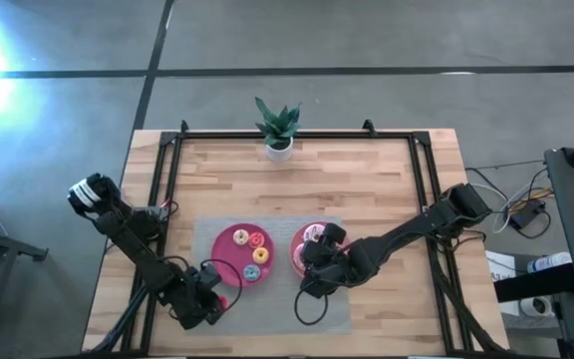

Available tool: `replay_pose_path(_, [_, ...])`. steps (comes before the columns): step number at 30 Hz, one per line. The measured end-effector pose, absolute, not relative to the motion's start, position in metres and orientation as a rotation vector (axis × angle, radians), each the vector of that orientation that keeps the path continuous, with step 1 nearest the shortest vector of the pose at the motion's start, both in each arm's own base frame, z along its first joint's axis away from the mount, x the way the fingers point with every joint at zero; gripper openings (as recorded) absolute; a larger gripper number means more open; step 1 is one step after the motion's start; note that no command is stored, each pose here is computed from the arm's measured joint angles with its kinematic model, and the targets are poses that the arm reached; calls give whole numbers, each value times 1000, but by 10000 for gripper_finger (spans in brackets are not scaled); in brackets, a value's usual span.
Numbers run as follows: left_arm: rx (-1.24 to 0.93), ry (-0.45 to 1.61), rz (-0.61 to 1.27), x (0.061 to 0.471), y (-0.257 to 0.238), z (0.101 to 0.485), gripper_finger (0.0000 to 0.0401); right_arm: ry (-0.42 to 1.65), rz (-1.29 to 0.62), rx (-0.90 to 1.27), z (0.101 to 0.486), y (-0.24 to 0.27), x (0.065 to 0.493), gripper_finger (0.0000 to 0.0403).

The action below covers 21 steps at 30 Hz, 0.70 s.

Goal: Pick & Place donuts
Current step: Put the small red donut on the dark pink plate

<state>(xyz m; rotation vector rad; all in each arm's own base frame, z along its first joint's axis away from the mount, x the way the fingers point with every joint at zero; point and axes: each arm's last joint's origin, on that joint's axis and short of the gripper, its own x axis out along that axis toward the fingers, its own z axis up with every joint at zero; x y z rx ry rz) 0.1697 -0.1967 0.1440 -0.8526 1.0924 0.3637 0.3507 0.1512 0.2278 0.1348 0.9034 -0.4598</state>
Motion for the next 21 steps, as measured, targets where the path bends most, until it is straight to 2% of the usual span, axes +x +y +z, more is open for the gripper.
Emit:
replay_pose_path(4, [-833,1075,363,169,-194,147,9,907,-460,133,228,151,350,219])
replay_pose_path(7, [-827,1043,357,169,-193,159,4,908,-460,132,228,151,350,219])
replay_pose_path(11, [-820,935,319,171,-191,196,2,910,-460,130,228,151,350,219])
replay_pose_path(15, [-748,833,368,173,-177,221,1,910,-461,129,228,150,351,219])
replay_pose_path(21, [-625,880,507,193,-134,207,1,909,-471,133,228,147,352,219])
